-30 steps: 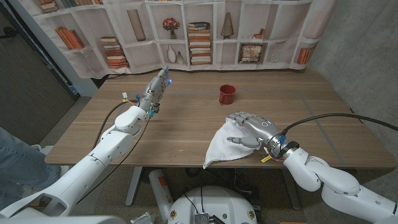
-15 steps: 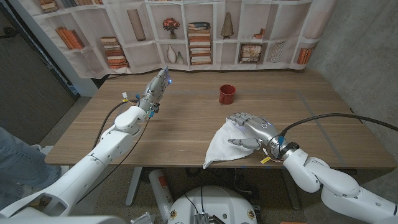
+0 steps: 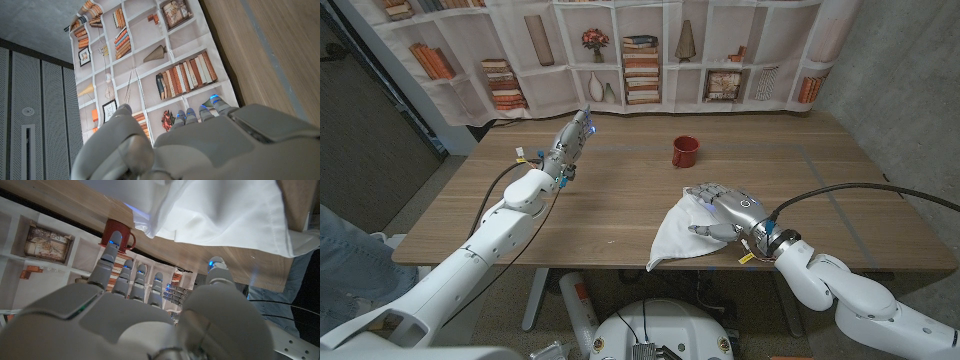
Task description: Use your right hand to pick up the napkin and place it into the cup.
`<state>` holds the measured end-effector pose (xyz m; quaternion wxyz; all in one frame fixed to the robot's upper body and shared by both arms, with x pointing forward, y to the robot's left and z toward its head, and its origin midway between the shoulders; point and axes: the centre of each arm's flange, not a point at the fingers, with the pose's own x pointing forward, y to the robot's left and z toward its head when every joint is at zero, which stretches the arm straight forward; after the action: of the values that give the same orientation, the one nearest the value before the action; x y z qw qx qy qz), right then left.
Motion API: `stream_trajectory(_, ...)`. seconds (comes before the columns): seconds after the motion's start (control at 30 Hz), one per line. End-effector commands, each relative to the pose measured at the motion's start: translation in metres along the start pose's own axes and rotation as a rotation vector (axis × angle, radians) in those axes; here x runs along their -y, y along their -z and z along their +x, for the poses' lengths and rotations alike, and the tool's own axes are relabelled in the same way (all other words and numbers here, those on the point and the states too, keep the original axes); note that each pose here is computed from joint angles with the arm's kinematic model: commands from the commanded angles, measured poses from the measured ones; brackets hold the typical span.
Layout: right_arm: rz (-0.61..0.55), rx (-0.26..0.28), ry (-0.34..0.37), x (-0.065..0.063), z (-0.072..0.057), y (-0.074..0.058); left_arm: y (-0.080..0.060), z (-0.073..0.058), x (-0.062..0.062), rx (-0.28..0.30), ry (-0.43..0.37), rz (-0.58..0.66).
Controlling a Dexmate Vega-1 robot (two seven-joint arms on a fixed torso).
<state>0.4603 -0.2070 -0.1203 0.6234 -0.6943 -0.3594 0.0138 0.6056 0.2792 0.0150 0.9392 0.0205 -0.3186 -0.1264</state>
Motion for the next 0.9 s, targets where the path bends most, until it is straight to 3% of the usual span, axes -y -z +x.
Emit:
stream_trajectory(0.03, -0.01, -0.031, -0.034, -0.008, -0.002, 0.003, 0.004, 0.003, 0.0, -0.01, -0.002, -0.008)
stream_trajectory(0.9, -0.018, -0.067, -0.053, -0.027, -0.005, 0.007, 0.0, 0.006, 0.003, -0.004, 0.005, 0.003)
